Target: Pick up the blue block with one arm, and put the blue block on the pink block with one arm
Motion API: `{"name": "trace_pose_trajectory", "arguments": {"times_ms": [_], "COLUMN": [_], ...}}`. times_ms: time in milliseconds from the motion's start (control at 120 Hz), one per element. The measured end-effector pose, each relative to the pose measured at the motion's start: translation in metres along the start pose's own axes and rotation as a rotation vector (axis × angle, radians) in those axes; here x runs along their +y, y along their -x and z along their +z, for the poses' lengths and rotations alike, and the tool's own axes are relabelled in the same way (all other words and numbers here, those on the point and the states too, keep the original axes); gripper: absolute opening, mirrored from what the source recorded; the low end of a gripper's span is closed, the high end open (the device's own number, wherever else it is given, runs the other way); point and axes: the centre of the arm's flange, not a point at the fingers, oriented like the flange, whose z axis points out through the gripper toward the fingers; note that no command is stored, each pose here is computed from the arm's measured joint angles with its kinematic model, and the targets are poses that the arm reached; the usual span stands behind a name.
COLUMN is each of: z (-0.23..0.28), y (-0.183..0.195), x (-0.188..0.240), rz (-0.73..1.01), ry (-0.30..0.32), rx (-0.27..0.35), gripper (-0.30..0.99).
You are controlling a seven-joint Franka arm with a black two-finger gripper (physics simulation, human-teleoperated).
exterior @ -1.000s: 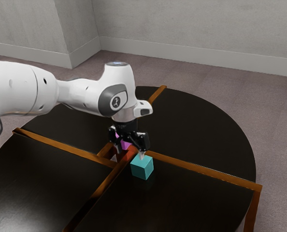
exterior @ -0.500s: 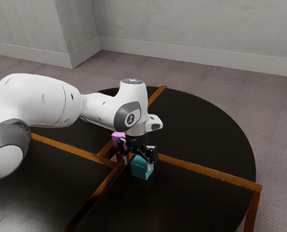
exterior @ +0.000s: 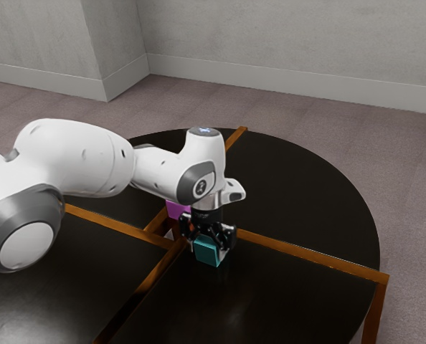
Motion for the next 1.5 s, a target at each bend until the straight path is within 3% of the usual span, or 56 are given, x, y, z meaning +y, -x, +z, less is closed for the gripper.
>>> {"name": "trace_pose_trajectory", "arguments": {"times_ms": [475,725,950,1225,1500], "z": [-0.044,-0.104,-0.113,-0.109,-0.099], "y": [-0.019,-0.058,-0.073,-0.078,-0.086], "x": [-0.006,-0.066,-0.130,-0.159,-0.161], "rz": [0.005,-0.028,-0.053,-0.005,0.056], "ry": [0.014,0.040,0.049,0.022,-0.004], "rx": [0.083,0.159,0.149,0.114,0.089], "gripper": [0.36,0.35,0.36,0.36,0.36]}}
